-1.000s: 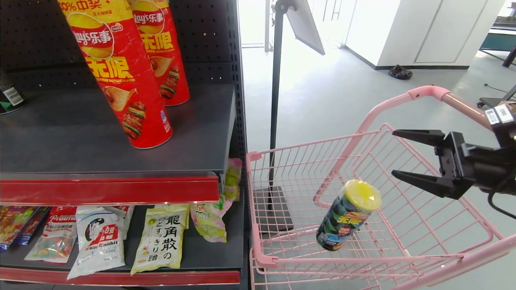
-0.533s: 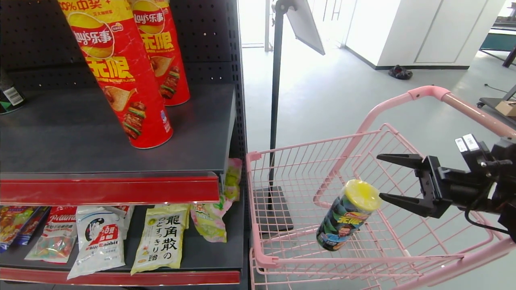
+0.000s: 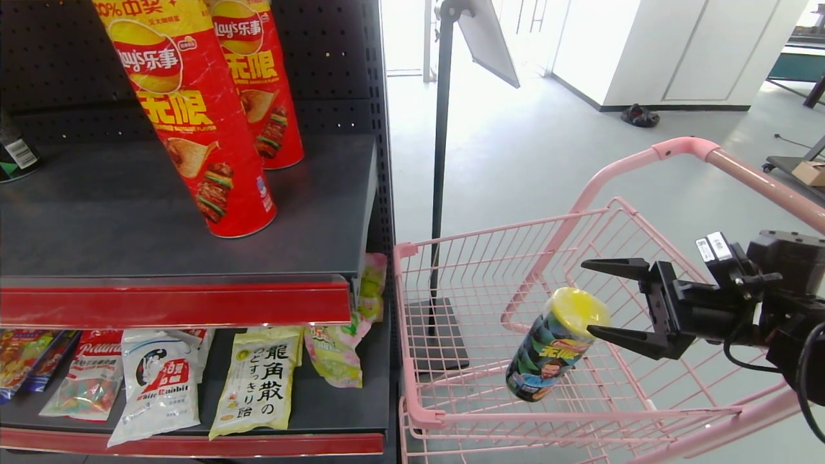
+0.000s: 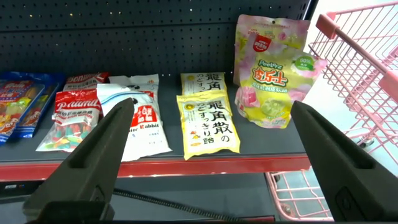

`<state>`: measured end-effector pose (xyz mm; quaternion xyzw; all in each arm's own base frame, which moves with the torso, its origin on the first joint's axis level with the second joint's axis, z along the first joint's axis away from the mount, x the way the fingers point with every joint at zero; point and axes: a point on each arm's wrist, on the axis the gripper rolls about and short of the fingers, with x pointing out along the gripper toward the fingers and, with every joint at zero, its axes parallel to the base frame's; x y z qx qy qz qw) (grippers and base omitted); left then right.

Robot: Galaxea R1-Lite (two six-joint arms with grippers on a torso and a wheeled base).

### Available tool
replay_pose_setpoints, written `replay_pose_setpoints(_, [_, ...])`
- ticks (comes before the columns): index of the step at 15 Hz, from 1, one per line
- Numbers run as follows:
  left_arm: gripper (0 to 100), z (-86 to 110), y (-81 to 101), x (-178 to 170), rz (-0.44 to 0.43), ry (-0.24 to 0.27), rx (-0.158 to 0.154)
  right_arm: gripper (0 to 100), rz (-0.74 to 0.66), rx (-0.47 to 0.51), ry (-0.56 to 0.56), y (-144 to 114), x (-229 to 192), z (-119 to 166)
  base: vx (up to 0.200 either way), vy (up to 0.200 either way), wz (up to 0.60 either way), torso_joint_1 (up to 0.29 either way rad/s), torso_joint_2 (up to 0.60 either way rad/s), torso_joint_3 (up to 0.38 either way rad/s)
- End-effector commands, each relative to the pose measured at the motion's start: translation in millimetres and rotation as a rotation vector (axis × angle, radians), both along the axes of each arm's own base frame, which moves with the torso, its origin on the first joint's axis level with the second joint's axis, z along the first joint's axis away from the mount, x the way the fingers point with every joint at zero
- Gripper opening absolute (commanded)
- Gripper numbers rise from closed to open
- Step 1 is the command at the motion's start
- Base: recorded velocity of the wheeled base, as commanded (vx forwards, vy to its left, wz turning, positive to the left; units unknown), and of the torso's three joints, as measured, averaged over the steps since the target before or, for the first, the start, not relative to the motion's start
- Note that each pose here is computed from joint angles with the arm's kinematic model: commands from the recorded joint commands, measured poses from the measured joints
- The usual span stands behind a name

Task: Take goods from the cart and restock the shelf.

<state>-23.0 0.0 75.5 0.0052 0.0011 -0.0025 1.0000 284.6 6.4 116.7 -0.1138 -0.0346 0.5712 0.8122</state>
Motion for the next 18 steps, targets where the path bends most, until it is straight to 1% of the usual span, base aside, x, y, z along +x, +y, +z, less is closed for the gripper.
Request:
replay_pose_setpoints(1, [100, 0.0, 0.0, 0, 0.0, 0.001, 0.0, 100, 0.023, 0.0, -0.018, 7, -2, 5, 0.0, 0.0, 0.0, 0.0, 0.0, 0.0])
replay_pose_setpoints(4, [100, 0.0, 0.0, 0, 0.0, 0.001, 0.0, 100, 0.058, -0.001, -0.065, 17, 9, 17, 0.0, 0.0, 0.0, 0.0, 0.0, 0.0])
replay_pose_setpoints(8, [100, 0.0, 0.0, 0, 0.0, 0.001, 0.0, 100, 0.092, 0.0, -0.036, 27, 19, 6, 0.0, 0.0, 0.0, 0.0, 0.0, 0.0])
replay_pose_setpoints(12, [100, 0.0, 0.0, 0, 0.0, 0.001, 0.0, 100, 0.091, -0.002, -0.005, 25, 22, -6, 0.0, 0.0, 0.0, 0.0, 0.0, 0.0])
replay_pose_setpoints(18, [100, 0.0, 0.0, 0, 0.0, 0.001, 0.0, 100, 0.091, 0.002, 0.02, 20, 19, -13, 0.0, 0.0, 0.0, 0.0, 0.0, 0.0])
